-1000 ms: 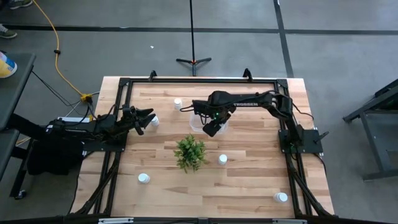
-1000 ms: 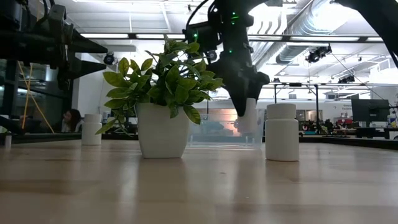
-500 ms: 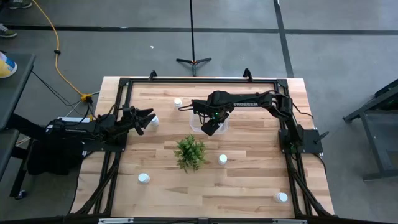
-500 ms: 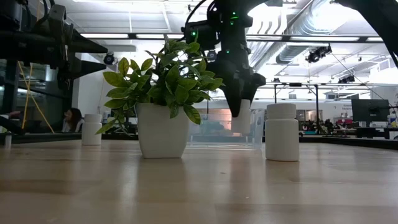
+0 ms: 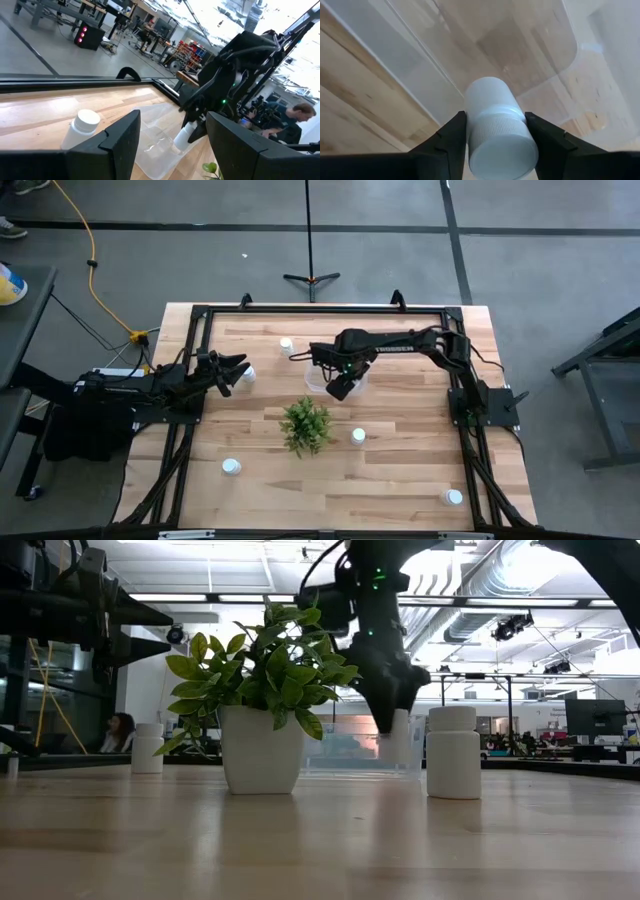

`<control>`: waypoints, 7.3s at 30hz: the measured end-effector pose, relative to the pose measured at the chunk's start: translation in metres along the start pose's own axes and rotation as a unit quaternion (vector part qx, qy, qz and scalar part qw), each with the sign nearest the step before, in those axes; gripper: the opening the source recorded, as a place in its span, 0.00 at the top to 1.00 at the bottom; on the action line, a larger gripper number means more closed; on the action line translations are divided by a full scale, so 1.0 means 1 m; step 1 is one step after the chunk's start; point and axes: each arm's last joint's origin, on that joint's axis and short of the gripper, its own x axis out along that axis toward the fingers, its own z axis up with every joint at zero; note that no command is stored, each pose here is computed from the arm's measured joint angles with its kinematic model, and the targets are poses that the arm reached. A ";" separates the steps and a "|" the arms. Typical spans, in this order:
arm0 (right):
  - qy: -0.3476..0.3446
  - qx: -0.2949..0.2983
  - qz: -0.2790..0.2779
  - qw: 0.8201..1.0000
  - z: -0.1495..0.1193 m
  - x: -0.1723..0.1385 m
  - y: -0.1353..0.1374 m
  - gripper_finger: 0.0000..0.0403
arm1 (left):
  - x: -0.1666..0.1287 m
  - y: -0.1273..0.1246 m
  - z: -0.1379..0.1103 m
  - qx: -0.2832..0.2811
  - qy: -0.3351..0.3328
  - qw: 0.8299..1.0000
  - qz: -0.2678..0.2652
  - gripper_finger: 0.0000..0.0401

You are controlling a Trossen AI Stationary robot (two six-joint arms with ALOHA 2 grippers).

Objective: Pick and place pill bottles into a basket
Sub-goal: Put the white pill bottle in the transparent bin

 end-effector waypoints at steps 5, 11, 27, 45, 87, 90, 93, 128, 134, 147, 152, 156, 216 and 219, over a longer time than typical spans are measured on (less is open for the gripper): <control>0.012 0.003 -0.009 1.000 -0.003 0.005 -0.002 0.57 | 0.000 0.000 0.000 0.000 0.000 1.000 0.001 0.35; 0.007 0.003 -0.004 1.000 -0.002 0.005 -0.001 0.60 | 0.000 0.000 0.000 0.000 0.000 1.000 0.001 0.35; 0.016 -0.009 0.017 1.000 -0.002 0.005 0.000 0.54 | 0.000 0.000 0.000 0.000 0.000 1.000 0.001 0.35; 0.015 -0.009 0.013 1.000 -0.002 0.005 0.000 0.35 | 0.000 0.000 0.000 0.000 0.000 1.000 0.000 0.35; -0.119 -0.041 0.014 0.992 0.016 -0.056 0.007 0.36 | 0.000 0.000 0.000 0.000 0.000 1.000 0.000 0.35; -0.145 -0.093 0.010 0.985 0.016 -0.067 0.013 0.36 | 0.000 0.000 0.000 0.000 0.000 1.000 0.000 0.35; -0.167 -0.124 0.012 0.978 0.015 -0.076 0.021 0.36 | 0.000 0.000 0.000 0.000 0.000 1.000 0.000 0.35; -0.570 -0.160 0.155 0.791 0.001 -0.186 0.079 0.36 | 0.000 0.000 -0.001 0.015 0.003 1.000 -0.001 0.35; -0.604 -0.149 0.164 0.766 -0.008 -0.205 0.074 0.36 | 0.000 0.000 -0.001 0.015 0.003 1.000 -0.001 0.35; -0.703 -0.142 0.278 0.639 -0.008 -0.213 0.088 0.36 | 0.000 0.000 0.000 0.015 0.003 1.000 -0.001 0.35; -0.677 -0.115 0.260 0.679 -0.010 -0.167 0.084 0.36 | 0.000 0.000 0.000 0.014 0.003 1.000 -0.001 0.35; -0.689 -0.086 0.219 0.686 -0.045 -0.165 0.057 0.36 | 0.000 0.000 -0.001 0.015 0.005 1.000 -0.004 0.35; -0.715 0.001 0.320 0.622 -0.253 0.035 -0.123 0.69 | -0.018 -0.051 0.109 0.217 0.027 0.976 -0.012 0.35; -0.717 0.011 0.315 0.622 -0.253 0.035 -0.124 0.69 | -0.018 -0.059 0.123 0.235 0.068 0.970 0.001 0.35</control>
